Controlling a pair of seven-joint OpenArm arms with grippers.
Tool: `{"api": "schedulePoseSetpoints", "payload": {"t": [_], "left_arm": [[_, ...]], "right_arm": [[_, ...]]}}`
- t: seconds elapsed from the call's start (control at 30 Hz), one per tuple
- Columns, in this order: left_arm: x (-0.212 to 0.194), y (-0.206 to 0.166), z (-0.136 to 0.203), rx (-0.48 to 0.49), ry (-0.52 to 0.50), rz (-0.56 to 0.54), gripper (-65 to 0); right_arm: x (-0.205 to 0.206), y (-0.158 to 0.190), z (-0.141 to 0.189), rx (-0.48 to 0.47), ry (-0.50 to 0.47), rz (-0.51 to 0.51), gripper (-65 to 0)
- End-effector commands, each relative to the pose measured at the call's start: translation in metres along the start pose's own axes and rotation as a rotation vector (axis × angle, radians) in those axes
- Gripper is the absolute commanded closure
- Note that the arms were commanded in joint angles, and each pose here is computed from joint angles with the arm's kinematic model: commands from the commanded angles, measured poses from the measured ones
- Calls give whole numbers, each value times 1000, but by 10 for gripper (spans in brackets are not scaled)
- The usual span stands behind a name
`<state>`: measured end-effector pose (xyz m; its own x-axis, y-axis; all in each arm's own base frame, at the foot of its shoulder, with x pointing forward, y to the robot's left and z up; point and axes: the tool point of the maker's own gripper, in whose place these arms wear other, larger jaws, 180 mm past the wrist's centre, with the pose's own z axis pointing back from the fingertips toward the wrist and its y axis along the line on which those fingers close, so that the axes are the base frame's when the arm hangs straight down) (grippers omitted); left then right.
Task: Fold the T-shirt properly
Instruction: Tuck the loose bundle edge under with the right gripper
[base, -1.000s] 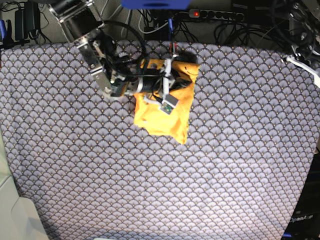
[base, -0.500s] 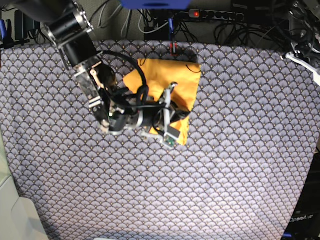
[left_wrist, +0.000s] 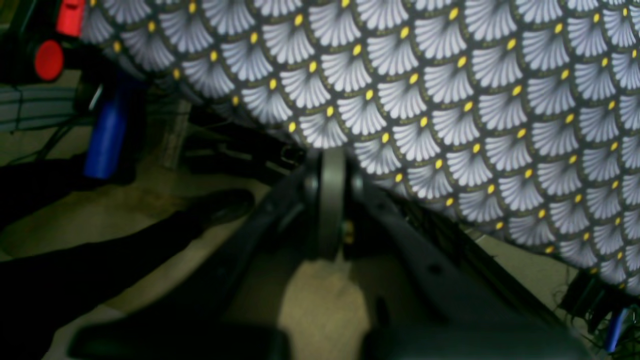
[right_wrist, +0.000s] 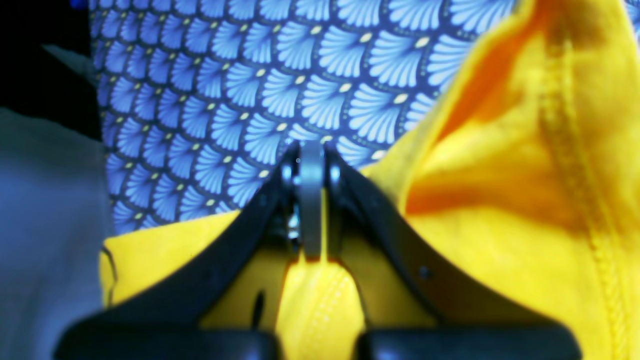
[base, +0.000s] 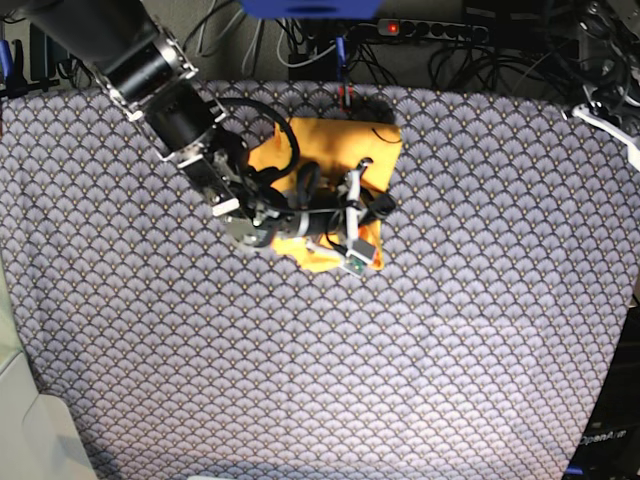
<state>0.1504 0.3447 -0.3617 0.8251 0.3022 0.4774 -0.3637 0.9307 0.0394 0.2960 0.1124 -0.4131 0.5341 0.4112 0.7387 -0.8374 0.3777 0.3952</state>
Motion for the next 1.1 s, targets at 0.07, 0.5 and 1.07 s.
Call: {"api": "schedulePoseSetpoints", "payload": {"t": [0.07, 0.5, 1.07], "left_arm": [[9, 10, 6, 45, -23, -32, 0], [13, 16, 7, 77, -24, -42, 0], [9, 17, 7, 78, -17, -43, 0]], "right_arm": [[15, -2, -2, 11, -38, 15, 0], [52, 28, 14, 35, -2, 225, 0], [88, -43, 45, -108, -111, 91, 0]]}}
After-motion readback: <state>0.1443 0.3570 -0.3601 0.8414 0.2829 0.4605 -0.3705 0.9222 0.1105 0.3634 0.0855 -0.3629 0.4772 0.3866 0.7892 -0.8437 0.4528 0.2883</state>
